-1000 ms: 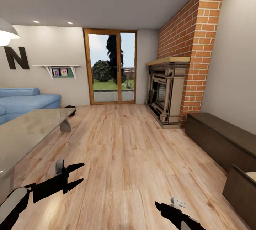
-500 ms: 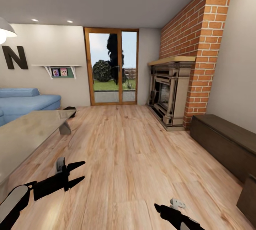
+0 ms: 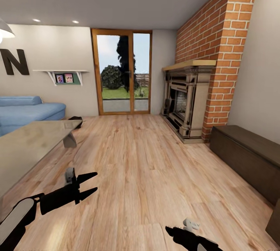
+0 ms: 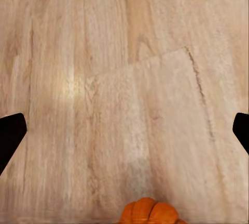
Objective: Place each of the two pumpkins and all three candles from the living room inside a cabinet in the living room (use any cabinet), then make sure every cabinet is closed, and position the cauldron so it is next to a table in the living room.
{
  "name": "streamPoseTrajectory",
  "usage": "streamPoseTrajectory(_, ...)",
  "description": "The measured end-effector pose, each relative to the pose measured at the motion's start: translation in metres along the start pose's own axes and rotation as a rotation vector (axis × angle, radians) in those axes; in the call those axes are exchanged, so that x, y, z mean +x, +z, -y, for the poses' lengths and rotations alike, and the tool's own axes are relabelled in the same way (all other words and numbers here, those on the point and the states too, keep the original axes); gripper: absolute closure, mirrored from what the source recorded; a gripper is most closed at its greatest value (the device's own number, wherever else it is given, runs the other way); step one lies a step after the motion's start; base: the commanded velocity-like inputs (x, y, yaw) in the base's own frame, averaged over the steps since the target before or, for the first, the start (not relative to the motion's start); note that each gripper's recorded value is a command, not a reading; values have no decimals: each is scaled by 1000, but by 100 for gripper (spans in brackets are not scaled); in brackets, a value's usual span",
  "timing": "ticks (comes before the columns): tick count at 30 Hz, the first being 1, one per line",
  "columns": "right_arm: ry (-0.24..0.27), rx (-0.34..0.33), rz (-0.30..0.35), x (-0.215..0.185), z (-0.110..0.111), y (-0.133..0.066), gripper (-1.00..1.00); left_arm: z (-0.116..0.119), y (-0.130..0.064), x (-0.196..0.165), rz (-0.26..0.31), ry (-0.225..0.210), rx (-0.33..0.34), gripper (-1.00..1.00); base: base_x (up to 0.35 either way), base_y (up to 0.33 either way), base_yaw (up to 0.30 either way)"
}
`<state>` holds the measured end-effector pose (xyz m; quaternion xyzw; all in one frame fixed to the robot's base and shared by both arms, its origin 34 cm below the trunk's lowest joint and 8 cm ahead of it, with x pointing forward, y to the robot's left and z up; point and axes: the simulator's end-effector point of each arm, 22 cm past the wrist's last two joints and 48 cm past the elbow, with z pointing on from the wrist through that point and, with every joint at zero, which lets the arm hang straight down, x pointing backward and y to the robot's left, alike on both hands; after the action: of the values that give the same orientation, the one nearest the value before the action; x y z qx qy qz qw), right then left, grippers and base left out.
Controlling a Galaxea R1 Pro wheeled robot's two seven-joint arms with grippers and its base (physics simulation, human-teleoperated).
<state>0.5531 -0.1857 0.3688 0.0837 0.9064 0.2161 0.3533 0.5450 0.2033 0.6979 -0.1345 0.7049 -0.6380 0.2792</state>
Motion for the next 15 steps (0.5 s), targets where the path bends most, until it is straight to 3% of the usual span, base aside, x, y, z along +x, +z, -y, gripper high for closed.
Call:
streamPoseTrajectory(4,12,-25,-26,13,-2,4,-100,-5,0,8,-7,1,9,-100,2,0,0)
streamPoseTrajectory(15,32,-17,-59,41,11,16,-100,-31,-4,22,-11,-6,6,-100,0,0,0)
